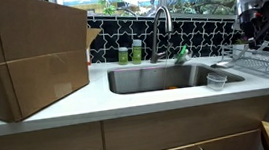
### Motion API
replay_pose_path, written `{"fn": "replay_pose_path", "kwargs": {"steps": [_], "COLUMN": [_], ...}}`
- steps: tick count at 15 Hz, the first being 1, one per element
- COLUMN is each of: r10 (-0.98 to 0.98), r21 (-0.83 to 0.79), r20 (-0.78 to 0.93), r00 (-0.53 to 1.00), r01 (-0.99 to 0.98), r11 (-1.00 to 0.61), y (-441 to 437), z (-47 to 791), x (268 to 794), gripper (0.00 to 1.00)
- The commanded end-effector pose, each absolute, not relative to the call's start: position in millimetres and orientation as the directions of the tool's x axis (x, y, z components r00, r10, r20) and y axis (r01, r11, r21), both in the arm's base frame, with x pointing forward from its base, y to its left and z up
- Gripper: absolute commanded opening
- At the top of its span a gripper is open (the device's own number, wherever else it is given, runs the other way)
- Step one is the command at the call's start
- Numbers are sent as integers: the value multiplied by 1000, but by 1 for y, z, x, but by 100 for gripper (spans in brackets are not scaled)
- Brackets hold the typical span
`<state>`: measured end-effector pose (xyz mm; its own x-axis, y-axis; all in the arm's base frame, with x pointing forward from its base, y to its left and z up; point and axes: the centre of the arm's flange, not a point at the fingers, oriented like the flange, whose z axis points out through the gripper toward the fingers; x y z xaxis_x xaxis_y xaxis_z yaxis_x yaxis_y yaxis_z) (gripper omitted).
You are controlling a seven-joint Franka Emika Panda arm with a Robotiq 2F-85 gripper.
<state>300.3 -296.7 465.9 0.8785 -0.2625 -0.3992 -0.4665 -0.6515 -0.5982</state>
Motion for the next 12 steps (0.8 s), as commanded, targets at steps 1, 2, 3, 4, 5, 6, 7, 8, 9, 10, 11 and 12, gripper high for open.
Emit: {"fn": "replay_pose_path", "kwargs": {"steps": [1, 2, 3, 4, 5, 6, 7, 8, 9, 10, 11, 12], "r10": [-253, -254, -253, -255, -256, -258, -259, -261, -261, -262, -261, -262], "r21": [-588, -584, -581, -580, -578, -575, -573, -571, -570, -569, -568, -567], "r20": [-398, -401, -403, -404, -403, -402, -400, -398, -397, -396, -395, -394], "r00": [882, 880, 880, 879, 879, 878, 879, 880, 880, 880, 881, 881], "r01": [-457, -459, -460, -461, -461, -462, -461, -460, -459, -459, -458, -457], "r11": [-668, -670, -672, -672, -673, -676, -678, -680, -682, -683, -684, -685], "y": [-291, -291, -290, -291, -291, -291, -292, -292, -291, -291, -291, -290], "z": [461, 460, 458, 458, 458, 458, 458, 458, 458, 458, 458, 458], "x": [289, 288, 288, 288, 288, 288, 288, 289, 290, 290, 291, 292], "gripper": [2, 2, 2, 2, 2, 2, 2, 2, 2, 2, 2, 2]}}
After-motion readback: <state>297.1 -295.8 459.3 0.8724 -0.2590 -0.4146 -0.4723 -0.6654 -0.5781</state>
